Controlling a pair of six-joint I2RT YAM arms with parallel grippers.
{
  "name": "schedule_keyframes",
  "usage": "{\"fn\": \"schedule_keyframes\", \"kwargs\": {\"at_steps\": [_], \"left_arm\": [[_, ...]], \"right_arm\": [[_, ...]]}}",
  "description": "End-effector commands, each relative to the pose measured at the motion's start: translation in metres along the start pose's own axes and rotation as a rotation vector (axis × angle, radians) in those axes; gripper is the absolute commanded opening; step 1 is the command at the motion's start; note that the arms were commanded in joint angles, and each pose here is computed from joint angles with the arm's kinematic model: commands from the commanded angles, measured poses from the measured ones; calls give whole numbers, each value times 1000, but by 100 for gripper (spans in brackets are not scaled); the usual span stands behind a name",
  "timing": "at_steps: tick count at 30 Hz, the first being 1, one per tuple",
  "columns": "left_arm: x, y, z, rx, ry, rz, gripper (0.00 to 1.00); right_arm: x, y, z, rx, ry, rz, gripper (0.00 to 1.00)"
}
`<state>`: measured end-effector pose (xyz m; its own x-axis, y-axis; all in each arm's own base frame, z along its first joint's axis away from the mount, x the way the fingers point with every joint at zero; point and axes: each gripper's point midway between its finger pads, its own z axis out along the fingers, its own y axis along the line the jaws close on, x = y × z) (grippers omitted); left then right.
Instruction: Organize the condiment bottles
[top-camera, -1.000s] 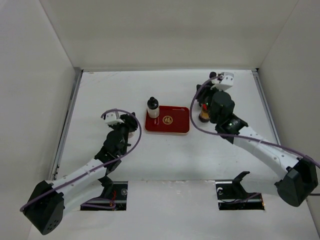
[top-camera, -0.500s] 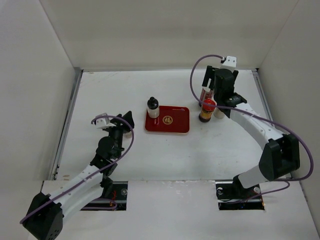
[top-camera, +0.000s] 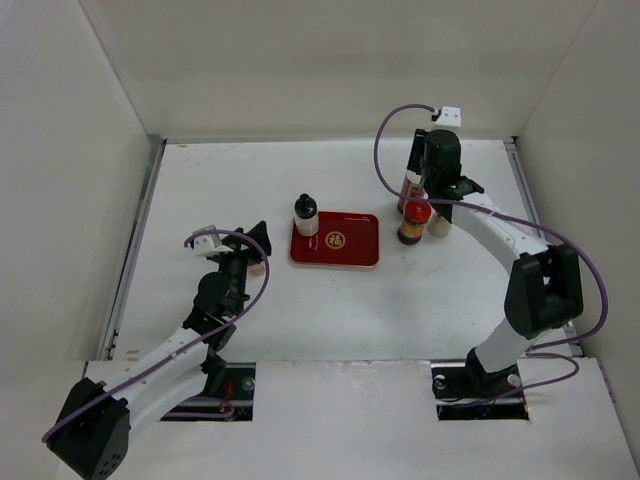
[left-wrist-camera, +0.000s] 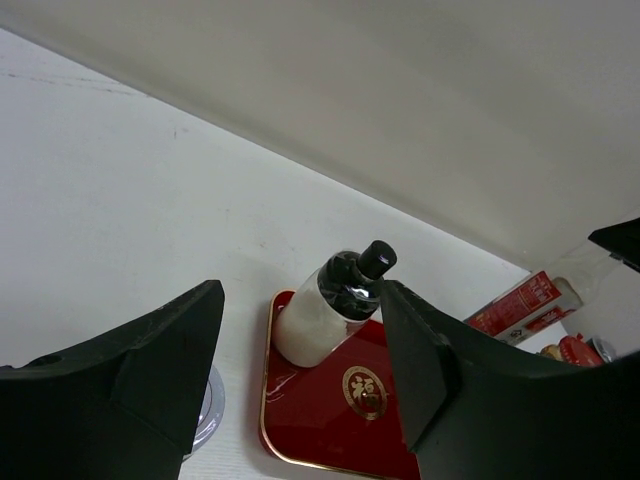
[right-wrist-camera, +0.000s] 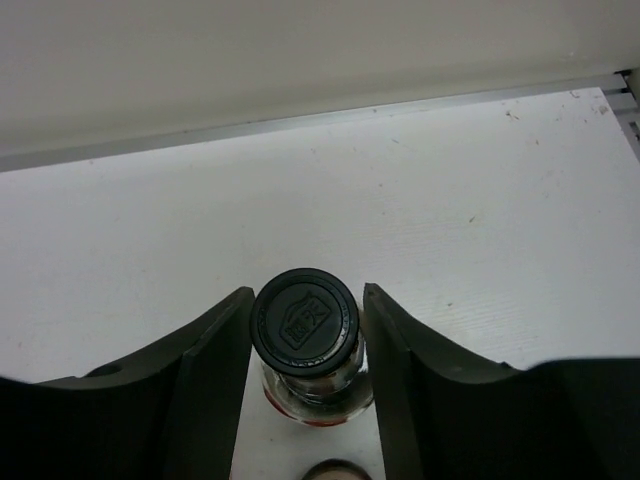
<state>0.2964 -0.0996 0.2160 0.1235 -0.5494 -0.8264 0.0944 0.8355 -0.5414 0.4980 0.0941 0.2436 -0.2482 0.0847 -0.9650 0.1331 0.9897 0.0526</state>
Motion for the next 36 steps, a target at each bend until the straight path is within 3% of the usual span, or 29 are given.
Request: {"fn": "schedule_keyframes", "kwargs": {"at_steps": [1, 8, 17, 30, 36], "left_arm": [[-11, -8, 0, 35, -46, -43, 63], [-5, -13, 1, 62, -27, -42, 63], [-9, -8, 1, 46, -45, -47, 63], [-5, -4, 2, 32, -38, -52, 66], [-6, -3, 2, 34, -42, -58, 66]], "right_arm": [[-51, 8, -3, -20, -141, 52, 47], [-88, 1, -19, 0, -277, 67, 29], [-147, 46, -88, -166, -428, 135, 26], [-94, 172, -128, -438, -348, 126, 27], [-76, 198, -125, -470, -318, 104, 27]]}}
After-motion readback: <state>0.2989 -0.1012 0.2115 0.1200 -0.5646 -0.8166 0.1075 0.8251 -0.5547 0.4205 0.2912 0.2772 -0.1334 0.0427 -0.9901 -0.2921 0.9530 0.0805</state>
